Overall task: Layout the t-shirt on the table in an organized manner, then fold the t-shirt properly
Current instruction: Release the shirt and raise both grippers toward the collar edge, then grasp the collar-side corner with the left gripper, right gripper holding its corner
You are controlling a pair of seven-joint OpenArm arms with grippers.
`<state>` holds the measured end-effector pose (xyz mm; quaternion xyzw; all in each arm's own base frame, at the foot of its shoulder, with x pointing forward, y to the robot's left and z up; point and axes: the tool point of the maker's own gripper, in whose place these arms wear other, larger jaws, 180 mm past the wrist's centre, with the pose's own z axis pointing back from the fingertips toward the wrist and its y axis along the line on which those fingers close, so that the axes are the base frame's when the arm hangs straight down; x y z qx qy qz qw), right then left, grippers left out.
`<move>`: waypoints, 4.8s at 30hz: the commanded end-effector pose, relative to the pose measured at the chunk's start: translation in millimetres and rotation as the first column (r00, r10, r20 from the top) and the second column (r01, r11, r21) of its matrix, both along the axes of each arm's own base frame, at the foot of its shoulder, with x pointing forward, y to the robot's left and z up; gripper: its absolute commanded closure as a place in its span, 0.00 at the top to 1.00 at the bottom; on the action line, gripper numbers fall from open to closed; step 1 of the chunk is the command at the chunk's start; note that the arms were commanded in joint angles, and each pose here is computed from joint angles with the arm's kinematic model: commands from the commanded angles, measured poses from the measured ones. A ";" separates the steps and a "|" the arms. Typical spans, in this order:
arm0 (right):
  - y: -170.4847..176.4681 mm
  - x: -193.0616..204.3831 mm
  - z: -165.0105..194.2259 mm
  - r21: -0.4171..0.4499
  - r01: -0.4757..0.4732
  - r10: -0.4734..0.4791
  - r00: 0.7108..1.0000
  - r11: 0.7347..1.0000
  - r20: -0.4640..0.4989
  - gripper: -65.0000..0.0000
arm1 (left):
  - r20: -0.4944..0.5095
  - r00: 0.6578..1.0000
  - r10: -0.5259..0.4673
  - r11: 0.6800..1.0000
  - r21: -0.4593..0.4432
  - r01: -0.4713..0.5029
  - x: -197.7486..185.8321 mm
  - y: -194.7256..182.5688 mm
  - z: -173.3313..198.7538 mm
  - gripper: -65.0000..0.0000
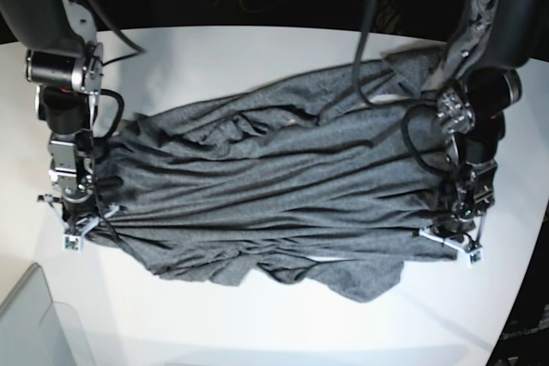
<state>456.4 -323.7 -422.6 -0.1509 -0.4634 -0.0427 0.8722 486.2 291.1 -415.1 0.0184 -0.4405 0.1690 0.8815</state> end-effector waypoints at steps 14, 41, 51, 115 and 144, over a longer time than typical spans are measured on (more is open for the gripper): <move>9.3 0.7 75.9 -0.096 -0.022 0.049 0.955 0.995 0.292 0.00 | 0.196 0.980 -0.048 0.999 -0.009 0.051 52.6 -49.2 62.3 0.04; 156.8 -115.6 44.6 0.110 -0.226 0.202 0.960 0.968 0.194 0.00 | 0.073 0.973 -0.218 0.974 -0.053 0.222 -153.7 -82.1 95.3 0.03; 144.0 -148.6 18.2 0.107 -0.202 0.191 0.976 0.973 0.107 0.00 | -0.085 0.983 -0.161 0.981 -0.122 0.150 -209.3 -65.0 -3.8 0.03; 102.3 -206.6 18.4 0.062 -0.100 0.096 0.994 0.993 0.055 0.00 | -0.129 0.951 -0.282 0.959 -0.081 0.273 -300.1 -158.9 32.8 0.67; 102.8 -198.3 22.8 0.062 -0.102 0.097 0.993 0.993 0.072 0.00 | -0.164 0.959 -0.231 0.972 -0.073 0.221 -296.5 -139.9 15.6 0.64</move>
